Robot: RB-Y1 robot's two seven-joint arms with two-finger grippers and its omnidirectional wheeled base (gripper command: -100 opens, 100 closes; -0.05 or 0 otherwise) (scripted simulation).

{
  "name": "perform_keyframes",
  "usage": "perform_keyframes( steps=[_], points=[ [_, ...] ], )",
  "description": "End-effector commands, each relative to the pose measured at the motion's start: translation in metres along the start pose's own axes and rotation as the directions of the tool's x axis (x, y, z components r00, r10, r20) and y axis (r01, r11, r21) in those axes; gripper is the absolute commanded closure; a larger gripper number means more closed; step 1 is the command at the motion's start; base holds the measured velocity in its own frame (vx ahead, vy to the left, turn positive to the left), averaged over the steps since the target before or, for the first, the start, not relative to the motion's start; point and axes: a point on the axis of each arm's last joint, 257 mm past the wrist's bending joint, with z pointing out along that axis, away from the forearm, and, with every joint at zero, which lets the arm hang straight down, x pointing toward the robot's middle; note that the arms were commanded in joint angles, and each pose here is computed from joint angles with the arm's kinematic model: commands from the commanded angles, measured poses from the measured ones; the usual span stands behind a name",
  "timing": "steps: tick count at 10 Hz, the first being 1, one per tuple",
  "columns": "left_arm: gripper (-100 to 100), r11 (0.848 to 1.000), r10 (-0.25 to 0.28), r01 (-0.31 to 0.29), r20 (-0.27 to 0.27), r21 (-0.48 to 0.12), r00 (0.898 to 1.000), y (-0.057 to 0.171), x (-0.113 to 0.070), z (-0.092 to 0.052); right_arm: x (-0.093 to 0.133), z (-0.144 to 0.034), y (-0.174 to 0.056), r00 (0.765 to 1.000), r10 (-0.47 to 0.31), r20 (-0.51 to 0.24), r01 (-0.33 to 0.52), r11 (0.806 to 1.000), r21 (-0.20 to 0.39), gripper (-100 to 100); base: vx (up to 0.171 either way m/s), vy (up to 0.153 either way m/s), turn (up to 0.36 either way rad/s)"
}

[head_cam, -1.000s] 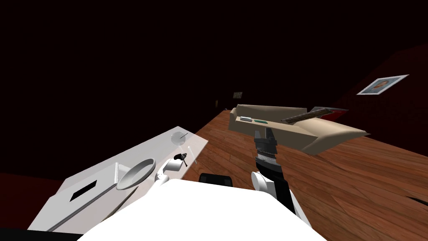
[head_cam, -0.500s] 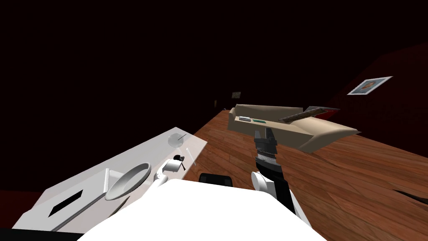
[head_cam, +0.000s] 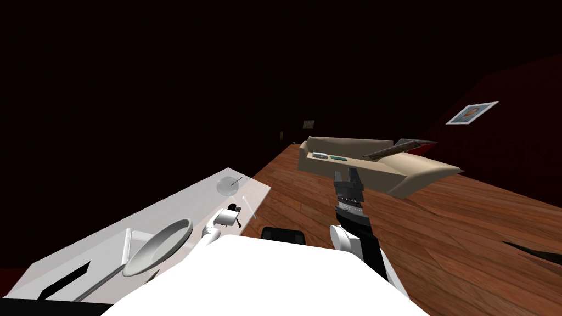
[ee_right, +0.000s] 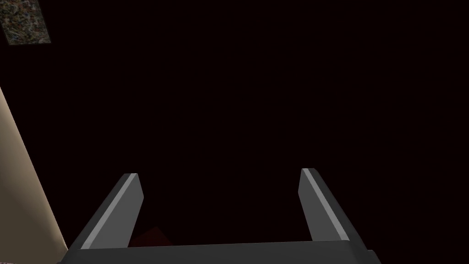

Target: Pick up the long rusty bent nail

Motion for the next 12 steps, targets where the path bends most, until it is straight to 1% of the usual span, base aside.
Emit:
perform_keyframes(
  steps=[1,4,5,6,10,11,12],
  points=[
    [-100,1.0,-0.004,0.004,0.002,0.001,1.0,0.0024,0.0037,0.0057,0.0,0.0,0.0,1.0,0.0,0.0,0.0,1.0,0.0,0,0.023,0.024,-0.024],
    [-100,1.0,-0.008,0.008,0.002,0.001,1.0,0.0072,0.01,0.0137,0.0,0.0,0.0,1.0,0.0,0.0,0.0,1.0,0.0,0,0.023,0.026,-0.016],
    [-100,1.0,-0.007,0.007,0.002,-0.001,1.0,0.0065,0.0085,0.0114,0.0,0.0,0.0,1.0,0.0,0.0,0.0,1.0,0.0,0,0.011,0.009,-0.004],
    [100,1.0,-0.008,0.008,0.002,0.001,1.0,0.0064,0.0086,0.0117,0.0,0.0,0.0,1.0,0.0,0.0,0.0,1.0,0.0,0,0.0,0.0,0.0],
    [100,1.0,-0.007,0.007,0.003,0.002,1.0,0.0057,0.0083,0.0116,0.0,0.0,0.0,1.0,0.0,0.0,0.0,1.0,0.0,0,0.0,0.0,0.0],
    [0,1.0,-0.007,0.007,0.003,0.002,1.0,0.0057,0.0083,0.0116,0.0,0.0,0.0,1.0,0.0,0.0,0.0,1.0,0.0,0,0.0,0.0,0.0],
    [100,1.0,-0.005,0.005,0.002,0.001,1.0,0.0034,0.0049,0.0073,0.0,0.0,0.0,1.0,0.0,0.0,0.0,1.0,0.0,0,-0.012,-0.012,0.028]
  ],
)
